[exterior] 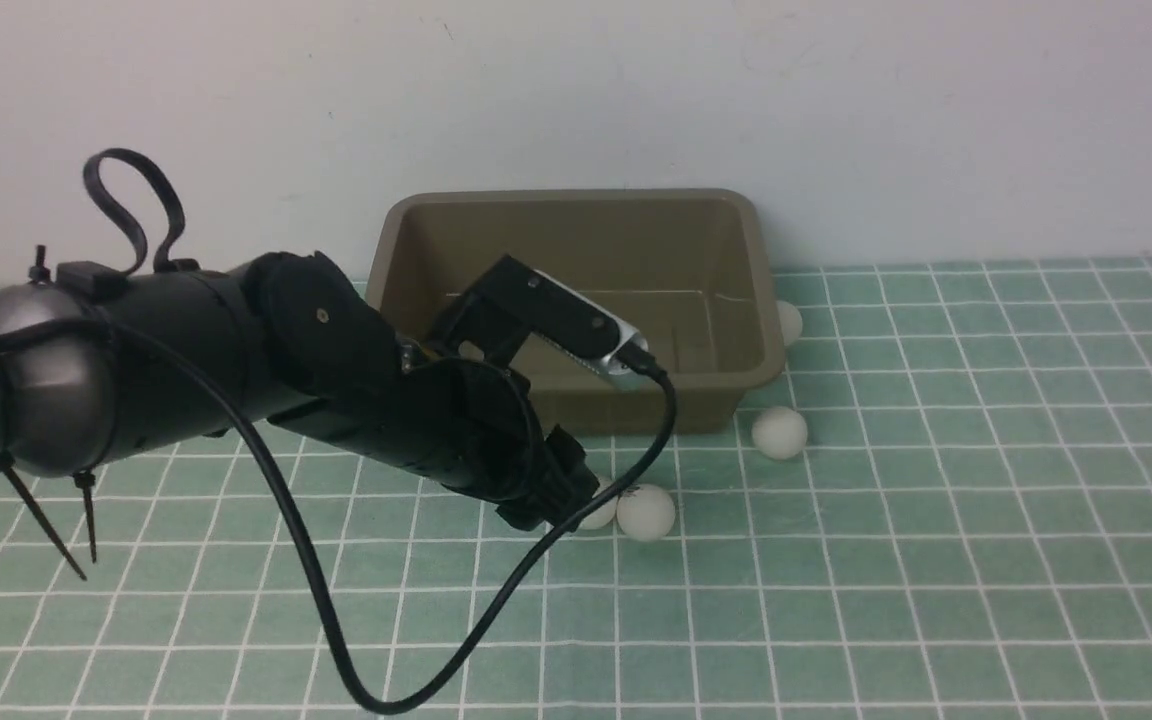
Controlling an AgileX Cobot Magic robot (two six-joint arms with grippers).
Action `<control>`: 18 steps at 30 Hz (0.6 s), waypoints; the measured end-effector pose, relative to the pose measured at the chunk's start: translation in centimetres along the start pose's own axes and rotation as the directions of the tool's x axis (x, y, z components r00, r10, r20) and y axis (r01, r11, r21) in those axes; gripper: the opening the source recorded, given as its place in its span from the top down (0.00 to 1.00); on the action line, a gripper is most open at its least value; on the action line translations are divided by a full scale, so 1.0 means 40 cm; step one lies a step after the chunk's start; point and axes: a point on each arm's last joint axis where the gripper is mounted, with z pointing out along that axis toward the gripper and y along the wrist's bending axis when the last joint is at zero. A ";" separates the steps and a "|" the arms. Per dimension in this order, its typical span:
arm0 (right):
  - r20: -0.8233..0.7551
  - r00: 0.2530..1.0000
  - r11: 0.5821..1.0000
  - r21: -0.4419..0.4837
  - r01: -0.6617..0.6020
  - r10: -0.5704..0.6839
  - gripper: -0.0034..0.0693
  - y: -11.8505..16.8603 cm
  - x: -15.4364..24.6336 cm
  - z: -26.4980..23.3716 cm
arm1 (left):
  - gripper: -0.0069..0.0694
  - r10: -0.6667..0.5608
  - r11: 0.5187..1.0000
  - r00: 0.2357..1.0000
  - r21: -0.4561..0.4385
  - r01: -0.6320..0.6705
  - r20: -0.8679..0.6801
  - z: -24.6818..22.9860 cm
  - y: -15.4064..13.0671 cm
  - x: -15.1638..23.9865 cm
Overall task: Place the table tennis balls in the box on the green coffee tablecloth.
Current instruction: 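Reach for and grasp a ping pong ball on the table beside the basket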
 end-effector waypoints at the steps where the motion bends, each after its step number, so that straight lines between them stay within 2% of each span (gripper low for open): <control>1: 0.000 1.000 1.000 0.000 0.000 0.000 0.56 0.000 0.000 0.000 | 0.37 -0.001 1.000 1.000 -0.002 0.001 0.002 0.000 0.000 0.000; 7: 0.000 1.000 1.000 0.000 0.000 0.000 0.56 0.000 0.000 0.000 | 0.37 -0.011 1.000 0.999 -0.027 0.010 -0.035 0.066 0.022 0.023; 12: 0.000 1.000 1.000 0.000 0.000 0.000 0.56 0.000 0.000 0.000 | 0.37 0.033 0.999 0.998 -0.040 -0.035 -0.052 0.099 0.033 0.035; 15: 0.000 1.000 1.000 0.000 0.000 0.000 0.56 0.000 0.000 0.000 | 0.34 0.066 0.996 0.996 -0.049 -0.069 -0.052 0.114 0.039 0.037; 18: 0.000 1.000 1.000 0.000 0.000 0.000 0.56 0.000 0.000 0.000 | 0.27 0.067 0.997 0.996 -0.045 -0.070 -0.053 0.128 0.042 0.043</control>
